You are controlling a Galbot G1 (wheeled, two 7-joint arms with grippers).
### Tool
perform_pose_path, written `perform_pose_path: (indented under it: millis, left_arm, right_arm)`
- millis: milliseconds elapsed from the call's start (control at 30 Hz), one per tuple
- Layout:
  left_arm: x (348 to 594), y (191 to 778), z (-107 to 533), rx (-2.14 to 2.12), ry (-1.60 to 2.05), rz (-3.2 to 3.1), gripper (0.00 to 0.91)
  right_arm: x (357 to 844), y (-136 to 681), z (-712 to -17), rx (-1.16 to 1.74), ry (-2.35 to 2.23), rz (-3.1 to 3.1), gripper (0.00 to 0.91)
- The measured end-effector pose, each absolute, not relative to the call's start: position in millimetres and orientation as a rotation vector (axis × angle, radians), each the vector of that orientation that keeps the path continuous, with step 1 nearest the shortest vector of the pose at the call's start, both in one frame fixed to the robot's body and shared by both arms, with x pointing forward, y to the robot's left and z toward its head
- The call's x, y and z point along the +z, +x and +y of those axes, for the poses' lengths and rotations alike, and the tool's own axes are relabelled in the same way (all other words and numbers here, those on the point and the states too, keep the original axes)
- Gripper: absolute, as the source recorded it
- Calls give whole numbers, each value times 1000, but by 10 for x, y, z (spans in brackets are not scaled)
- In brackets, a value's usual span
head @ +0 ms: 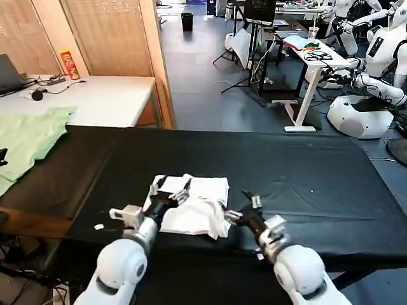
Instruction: Fold and organize the clothes.
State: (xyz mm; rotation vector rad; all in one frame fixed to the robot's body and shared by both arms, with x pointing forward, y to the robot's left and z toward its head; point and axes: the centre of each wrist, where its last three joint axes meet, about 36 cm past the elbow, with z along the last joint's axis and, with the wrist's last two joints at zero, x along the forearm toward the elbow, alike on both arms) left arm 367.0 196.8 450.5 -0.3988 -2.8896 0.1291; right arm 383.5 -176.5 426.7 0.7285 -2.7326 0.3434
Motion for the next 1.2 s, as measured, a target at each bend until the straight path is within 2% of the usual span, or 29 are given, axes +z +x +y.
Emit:
perform_pose_path:
  millis: [267,633,1200]
  left_arm:
    - [4408,3576,2083,117,-328,-2870,878]
    - [4326,3514,2122,120,-290,-2858,878]
    - [4228,3607,2198,189,-271,-2841,878]
  right_arm:
    - [4040,4151,-1485,424,758,-2669,878]
    - [3980,4399,-1372,407,718,-2680,878]
    - [3938,4424,-1650,254,374,-2790,878]
